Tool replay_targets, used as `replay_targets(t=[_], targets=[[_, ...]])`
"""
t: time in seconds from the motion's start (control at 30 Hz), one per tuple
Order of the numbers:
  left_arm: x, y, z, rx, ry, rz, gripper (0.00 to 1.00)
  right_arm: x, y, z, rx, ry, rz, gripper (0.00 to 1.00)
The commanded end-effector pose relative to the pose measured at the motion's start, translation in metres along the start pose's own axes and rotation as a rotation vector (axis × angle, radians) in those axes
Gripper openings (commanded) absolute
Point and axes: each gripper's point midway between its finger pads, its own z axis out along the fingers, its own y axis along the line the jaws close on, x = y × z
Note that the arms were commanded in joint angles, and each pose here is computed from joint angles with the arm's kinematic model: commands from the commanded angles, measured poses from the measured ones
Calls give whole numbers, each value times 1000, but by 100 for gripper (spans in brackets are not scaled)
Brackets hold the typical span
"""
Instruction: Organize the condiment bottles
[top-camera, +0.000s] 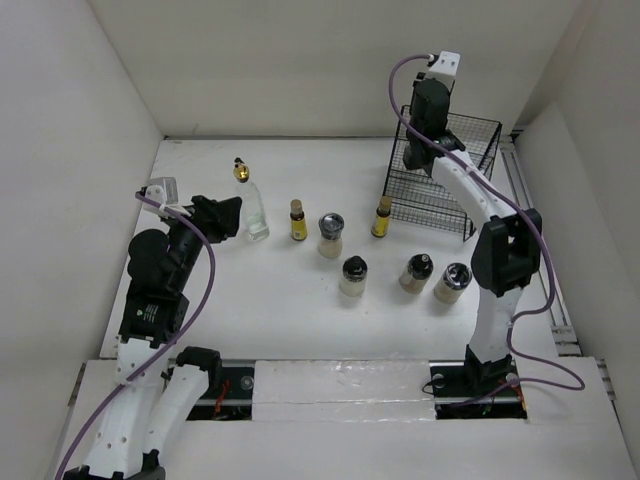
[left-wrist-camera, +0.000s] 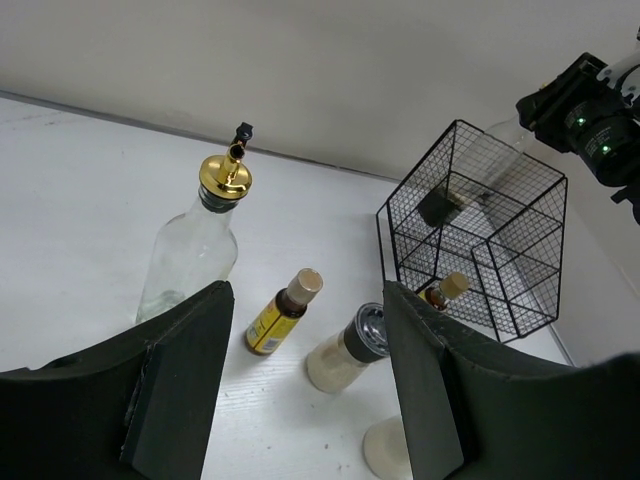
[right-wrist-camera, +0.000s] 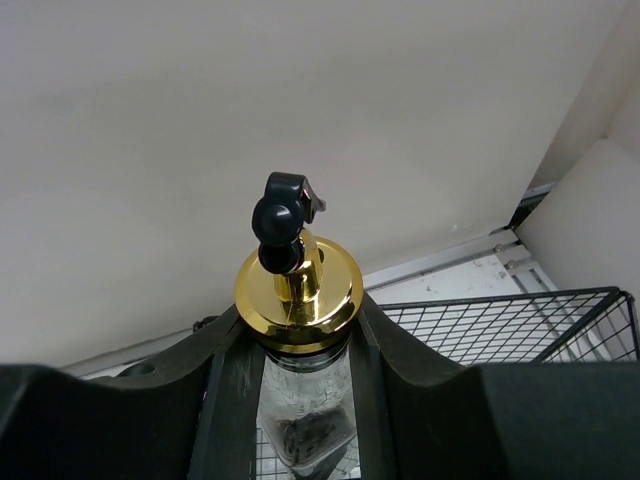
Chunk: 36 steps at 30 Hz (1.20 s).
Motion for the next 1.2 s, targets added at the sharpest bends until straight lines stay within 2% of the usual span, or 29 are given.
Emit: replay_targets(t=[0.0,0.2,0.3,0.43,0.47,0.6,0.7,0.87,0.9,0.93,1.0,1.03,1.07,1.1,1.17], targets=[[-6,-7,2,34,-27,0,57,-29,5,-3,10,-102,150,0],[-4,-6,4,30,-19,-1,57,7,-1,3,10,-23,171,0],[-6,-7,2,34,-27,0,57,24,3,3,1,8,170,5],[-4,-6,4,30,-19,-1,57,28,4,5,-22,18,174,33],[-4,-6,4,30,-19,-1,57,20,2,3,-23,7,182,46],[-9,-2,3,1,-36,-2,57,-8,3,-3,-77,-31,210,65],[-10,4,1,-31,-43,-13,59,-34,-3,-2,-133,-60,207,74],[-12,18,2,-120,-60,-62,61,-74,-12,-15,-190,-112,184,83],[-14,20,2,-136,-69,-73,64,-91,-17,-23,-200,-141,182,83],[-19,21,-1,-150,-89,-88,71,-101,-21,-27,-197,-161,153,84],[-29,30,-4,-218,-130,-126,73,-114,-7,-44,-302,-194,115,78],[-32,33,-6,-246,-142,-137,73,-123,-6,-55,-345,-215,81,70],[-36,42,-10,-298,-157,-136,73,-130,9,-68,-424,-239,66,45],[-36,47,-11,-329,-166,-146,70,-131,44,-91,-610,-256,36,31],[-44,57,-22,-394,-221,-182,61,-131,80,-121,-796,-274,11,8]])
